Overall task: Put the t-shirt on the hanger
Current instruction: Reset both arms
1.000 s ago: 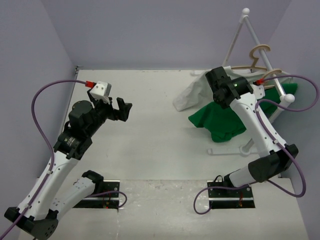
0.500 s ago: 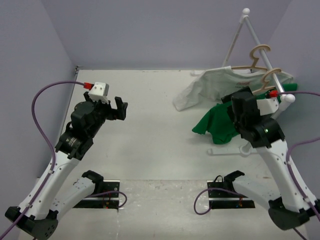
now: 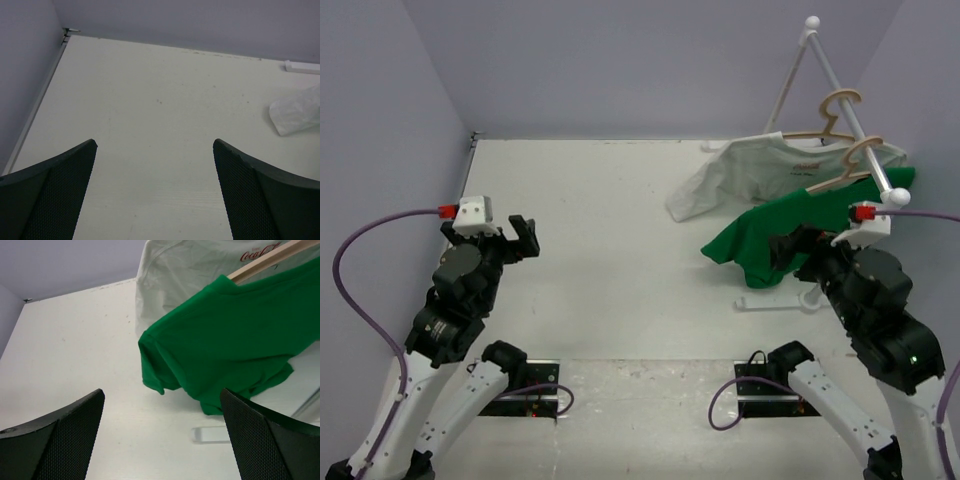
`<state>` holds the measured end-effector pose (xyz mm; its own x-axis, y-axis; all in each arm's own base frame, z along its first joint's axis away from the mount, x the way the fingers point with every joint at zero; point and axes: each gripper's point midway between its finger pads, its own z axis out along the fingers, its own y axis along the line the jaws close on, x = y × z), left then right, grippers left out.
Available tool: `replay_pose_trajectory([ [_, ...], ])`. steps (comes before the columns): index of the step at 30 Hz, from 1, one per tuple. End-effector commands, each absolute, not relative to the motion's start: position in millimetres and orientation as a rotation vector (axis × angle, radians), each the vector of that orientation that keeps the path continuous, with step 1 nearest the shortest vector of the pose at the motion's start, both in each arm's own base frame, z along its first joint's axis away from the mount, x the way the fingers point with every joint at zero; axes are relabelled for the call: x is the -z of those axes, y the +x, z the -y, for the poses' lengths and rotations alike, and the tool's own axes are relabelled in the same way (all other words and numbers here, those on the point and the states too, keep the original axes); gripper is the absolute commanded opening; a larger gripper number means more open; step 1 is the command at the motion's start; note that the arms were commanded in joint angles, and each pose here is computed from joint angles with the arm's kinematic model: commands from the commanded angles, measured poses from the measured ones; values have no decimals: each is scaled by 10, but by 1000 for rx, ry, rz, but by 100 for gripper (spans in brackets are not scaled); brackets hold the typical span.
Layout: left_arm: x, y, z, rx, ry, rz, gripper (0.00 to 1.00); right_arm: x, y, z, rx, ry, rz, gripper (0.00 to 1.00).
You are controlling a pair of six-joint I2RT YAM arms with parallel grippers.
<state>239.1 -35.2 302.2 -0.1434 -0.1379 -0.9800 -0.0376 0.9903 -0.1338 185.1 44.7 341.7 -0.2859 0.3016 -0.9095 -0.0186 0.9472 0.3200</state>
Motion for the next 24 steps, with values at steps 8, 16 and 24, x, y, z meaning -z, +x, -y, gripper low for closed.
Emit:
replay_pose_trajectory([
  [8, -2708, 2126, 148, 69, -197, -1687, 100, -3380, 1216, -55, -215, 37, -1664, 99],
  [16, -2830, 2027, 198, 128, -145, -1629, 100, -3291, 1026, 8, -243, 26, -1578, 99],
  [24, -2806, 2028, 221, 134, -129, -1631, 100, -3277, 1065, -40, -252, 12, -1587, 99],
])
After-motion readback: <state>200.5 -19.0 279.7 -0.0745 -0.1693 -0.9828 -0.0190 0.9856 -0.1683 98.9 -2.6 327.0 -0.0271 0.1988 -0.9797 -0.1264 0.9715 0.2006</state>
